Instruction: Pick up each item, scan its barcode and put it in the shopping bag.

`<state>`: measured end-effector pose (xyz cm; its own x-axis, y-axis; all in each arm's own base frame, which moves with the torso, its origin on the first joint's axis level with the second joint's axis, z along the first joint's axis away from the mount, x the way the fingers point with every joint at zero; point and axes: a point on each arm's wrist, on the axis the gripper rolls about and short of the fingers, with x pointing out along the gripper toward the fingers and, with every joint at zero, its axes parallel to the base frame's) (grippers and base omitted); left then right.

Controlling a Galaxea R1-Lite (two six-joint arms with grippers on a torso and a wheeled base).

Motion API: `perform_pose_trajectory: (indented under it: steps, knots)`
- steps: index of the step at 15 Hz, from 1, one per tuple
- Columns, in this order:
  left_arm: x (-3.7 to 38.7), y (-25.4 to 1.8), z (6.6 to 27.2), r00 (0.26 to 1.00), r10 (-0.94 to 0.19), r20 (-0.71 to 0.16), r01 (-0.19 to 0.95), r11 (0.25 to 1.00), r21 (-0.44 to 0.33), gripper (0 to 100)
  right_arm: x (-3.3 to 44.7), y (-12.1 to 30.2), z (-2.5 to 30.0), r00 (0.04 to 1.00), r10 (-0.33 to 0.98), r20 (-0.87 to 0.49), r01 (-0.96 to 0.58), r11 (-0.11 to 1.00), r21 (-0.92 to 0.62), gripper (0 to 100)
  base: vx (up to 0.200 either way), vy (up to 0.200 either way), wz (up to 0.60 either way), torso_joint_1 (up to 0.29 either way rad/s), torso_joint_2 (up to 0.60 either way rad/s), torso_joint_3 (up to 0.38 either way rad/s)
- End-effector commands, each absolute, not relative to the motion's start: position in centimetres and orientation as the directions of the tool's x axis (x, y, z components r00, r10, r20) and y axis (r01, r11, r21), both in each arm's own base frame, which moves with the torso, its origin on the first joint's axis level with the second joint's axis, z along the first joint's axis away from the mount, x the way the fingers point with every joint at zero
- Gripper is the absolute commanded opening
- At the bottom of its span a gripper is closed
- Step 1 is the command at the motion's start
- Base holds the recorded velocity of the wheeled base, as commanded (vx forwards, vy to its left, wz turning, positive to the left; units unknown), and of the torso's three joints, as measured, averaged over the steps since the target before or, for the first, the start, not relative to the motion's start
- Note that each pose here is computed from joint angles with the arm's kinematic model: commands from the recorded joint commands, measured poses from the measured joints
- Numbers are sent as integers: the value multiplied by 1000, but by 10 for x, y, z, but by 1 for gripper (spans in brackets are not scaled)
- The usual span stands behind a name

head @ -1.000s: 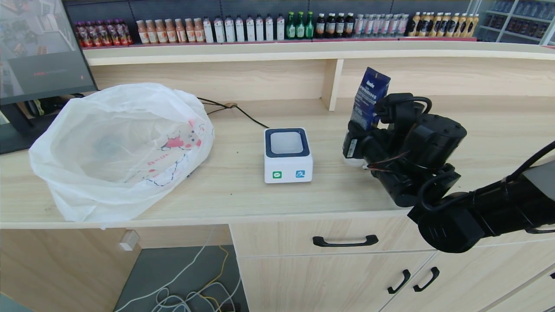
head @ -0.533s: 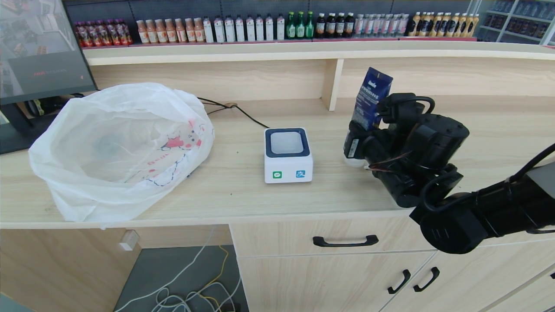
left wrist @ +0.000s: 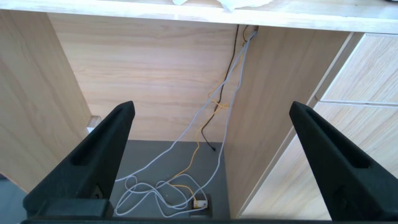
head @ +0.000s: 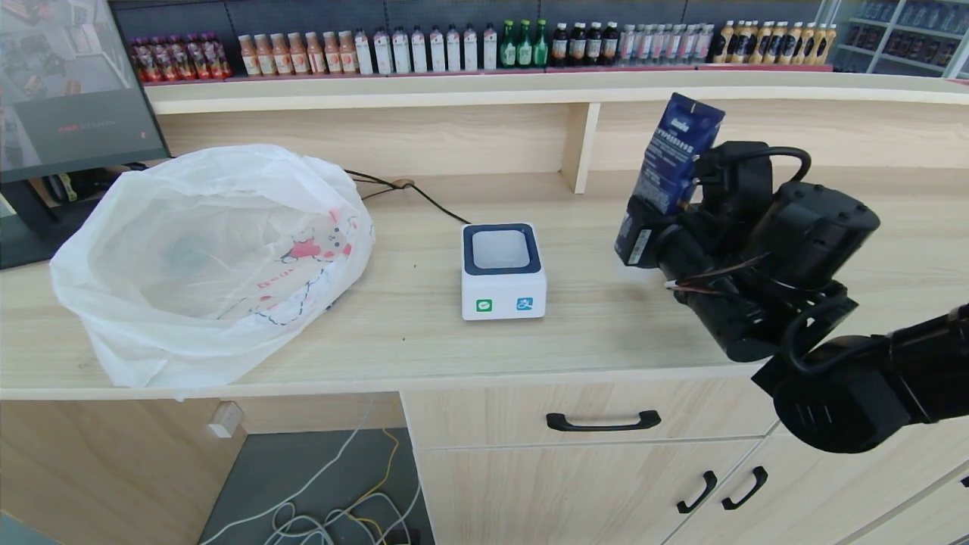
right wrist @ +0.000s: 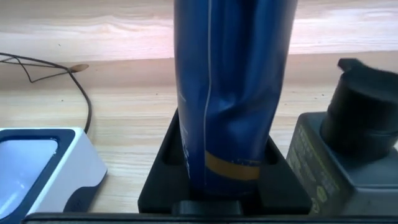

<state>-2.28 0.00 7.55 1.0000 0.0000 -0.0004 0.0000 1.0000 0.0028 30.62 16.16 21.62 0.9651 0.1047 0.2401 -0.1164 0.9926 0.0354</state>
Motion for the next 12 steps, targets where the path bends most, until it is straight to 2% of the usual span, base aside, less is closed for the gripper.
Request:
perform_pose_trajectory:
  steps: [1, 9, 12]
  knots:
    - [-23, 0, 75, 1000, -2, 0, 2, 1000, 3, 100, 283, 152, 240, 950, 105, 294, -128, 990, 61, 0, 0, 0, 0, 0, 0, 0]
    - [-23, 0, 75, 1000, 0, 0, 0, 1000, 3, 100, 227, 142, 251, 934, 162, 320, -192, 979, 67, 0, 0, 0, 0, 0, 0, 0]
    - [-23, 0, 75, 1000, -2, 0, 2, 1000, 3, 100, 203, 136, 243, 935, 197, 296, -212, 977, 19, 0, 0, 0, 0, 0, 0, 0]
